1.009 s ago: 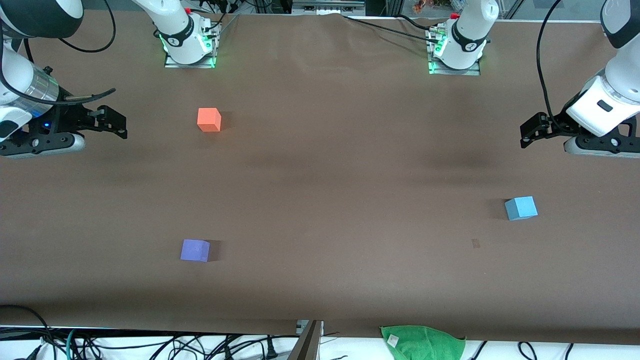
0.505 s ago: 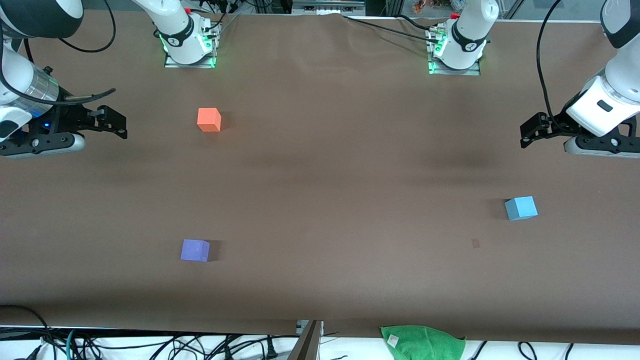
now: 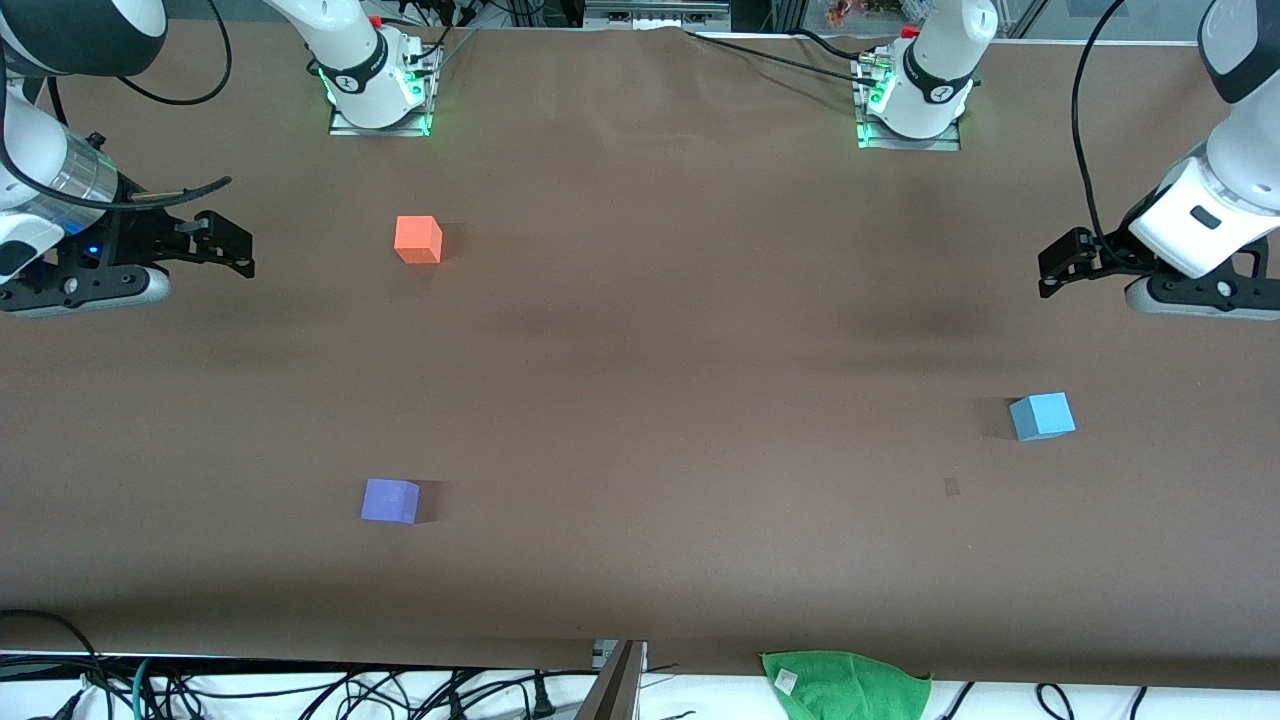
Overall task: Place blue block between orange and purple blocks
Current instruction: 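Reach the left gripper down to the light-blue block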
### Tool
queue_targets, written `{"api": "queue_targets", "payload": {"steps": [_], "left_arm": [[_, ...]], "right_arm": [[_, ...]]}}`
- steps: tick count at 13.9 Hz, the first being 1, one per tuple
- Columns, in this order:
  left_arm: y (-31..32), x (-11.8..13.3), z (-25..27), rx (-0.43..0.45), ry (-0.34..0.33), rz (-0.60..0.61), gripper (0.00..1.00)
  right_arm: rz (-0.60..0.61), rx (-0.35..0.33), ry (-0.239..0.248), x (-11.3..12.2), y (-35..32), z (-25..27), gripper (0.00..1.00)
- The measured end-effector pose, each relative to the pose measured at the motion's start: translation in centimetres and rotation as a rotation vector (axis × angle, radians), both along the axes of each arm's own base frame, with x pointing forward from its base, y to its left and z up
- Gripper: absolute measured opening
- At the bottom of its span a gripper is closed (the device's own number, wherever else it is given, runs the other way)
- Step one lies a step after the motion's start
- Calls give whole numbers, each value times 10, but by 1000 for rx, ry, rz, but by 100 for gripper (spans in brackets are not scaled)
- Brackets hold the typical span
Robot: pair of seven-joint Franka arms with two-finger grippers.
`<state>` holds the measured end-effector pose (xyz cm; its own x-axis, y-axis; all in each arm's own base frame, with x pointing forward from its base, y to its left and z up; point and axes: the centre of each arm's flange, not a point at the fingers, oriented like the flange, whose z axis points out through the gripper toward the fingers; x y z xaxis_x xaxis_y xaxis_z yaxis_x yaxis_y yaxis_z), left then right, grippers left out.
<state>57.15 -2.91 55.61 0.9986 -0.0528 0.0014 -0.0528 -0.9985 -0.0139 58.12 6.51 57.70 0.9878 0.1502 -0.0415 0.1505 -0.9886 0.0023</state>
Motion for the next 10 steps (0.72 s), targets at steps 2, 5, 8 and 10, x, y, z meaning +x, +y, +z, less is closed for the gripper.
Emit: {"api": "queue_targets", "payload": {"steps": [2,5,8,10], "left_arm": [[4,5,-8,0,17,6,100],[17,13,-19,1,34,28,100],[36,24,-39,27,61,41,100],[49,40,-70,27,63,56,100]], "right_arm": [[0,0,0,0,0,0,100],[0,0,0,0,0,0,100],[0,0,0,0,0,0,100],[0,0,0,0,0,0,100]]}}
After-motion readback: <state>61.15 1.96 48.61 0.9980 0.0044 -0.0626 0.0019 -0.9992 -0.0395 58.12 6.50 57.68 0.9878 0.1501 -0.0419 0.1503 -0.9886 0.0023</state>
